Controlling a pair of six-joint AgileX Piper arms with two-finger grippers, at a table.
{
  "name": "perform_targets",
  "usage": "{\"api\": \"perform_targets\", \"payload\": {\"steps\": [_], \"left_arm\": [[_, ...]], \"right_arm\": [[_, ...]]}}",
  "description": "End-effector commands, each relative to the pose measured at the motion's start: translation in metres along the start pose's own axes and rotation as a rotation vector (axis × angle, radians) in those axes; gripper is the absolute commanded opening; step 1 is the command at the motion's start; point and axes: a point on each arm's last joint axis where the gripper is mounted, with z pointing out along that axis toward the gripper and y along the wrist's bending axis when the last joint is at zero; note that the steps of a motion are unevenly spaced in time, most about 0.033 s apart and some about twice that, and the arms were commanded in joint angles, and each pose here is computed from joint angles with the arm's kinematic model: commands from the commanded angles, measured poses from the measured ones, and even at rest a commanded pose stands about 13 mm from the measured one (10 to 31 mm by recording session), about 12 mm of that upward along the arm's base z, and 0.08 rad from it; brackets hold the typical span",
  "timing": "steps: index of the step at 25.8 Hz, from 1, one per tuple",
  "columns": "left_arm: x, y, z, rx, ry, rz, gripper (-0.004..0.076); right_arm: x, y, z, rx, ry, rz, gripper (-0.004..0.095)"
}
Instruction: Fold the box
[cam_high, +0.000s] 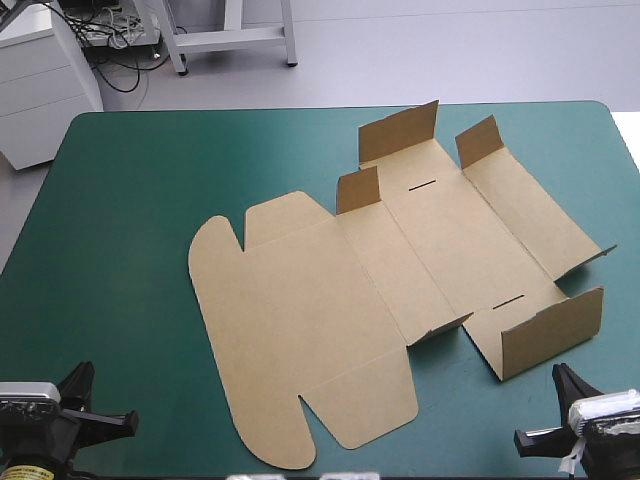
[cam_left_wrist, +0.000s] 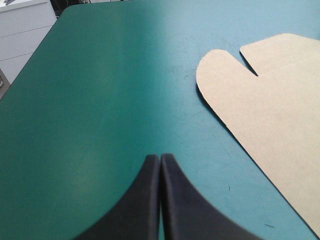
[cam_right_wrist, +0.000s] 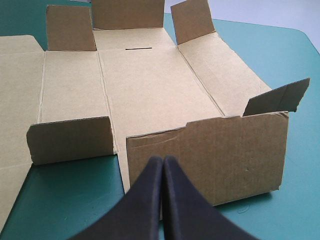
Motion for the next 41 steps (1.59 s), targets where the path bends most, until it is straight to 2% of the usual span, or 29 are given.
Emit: {"api": "perform_targets", "payload": {"steps": [1,14,18,20,24,27,30,33,35,41], "left_arm": [[-0.012,0.0,-0.002,0.007,-0.076,-0.01,-0.0032],[-0.012,0.0,-0.002,0.007,-0.076,-0.01,-0.0032],[-0.012,0.0,-0.002,0.007,-0.076,-0.01,-0.0032],[-0.012,0.0,-0.002,0.007,-0.076,-0.01,-0.0032],[-0.012,0.0,-0.002,0.007,-0.076,-0.01,-0.0032],[-0.012,0.0,-0.002,0.007,-0.076,-0.01,-0.0032],[-0.012,0.0,-0.002,0.007,-0.076,-0.01,-0.0032],[-0.012,0.0,-0.002,0.007,-0.076,-0.01,-0.0032],[-0.012,0.0,-0.002,0.007,-0.076,-0.01,-0.0032],[-0.012,0.0,-0.002,0.007,-0.076,-0.01,-0.0032]], "right_arm": [[-0.011,-0.001,-0.009,0.023,-0.124,-0.009,-0.0023],[-0.011,-0.001,-0.009,0.023,-0.124,-0.009,-0.0023],[-0.011,-0.001,-0.009,0.023,-0.124,-0.009,0.0019],[-0.011,-0.001,-0.009,0.023,-0.124,-0.009,0.0079],[-0.011,-0.001,-0.009,0.023,-0.124,-0.009,0.0298],[-0.011,-0.001,-0.009,0.023,-0.124,-0.009,0.0511],[-0.011,-0.001,-0.009,0.024,-0.123,-0.01,0.0626],[-0.011,-0.001,-0.009,0.025,-0.123,-0.011,0.0683],[-0.011,-0.001,-0.009,0.025,-0.123,0.002,0.0686],[-0.026,-0.003,-0.012,0.007,-0.117,0.245,0.0686]]}}
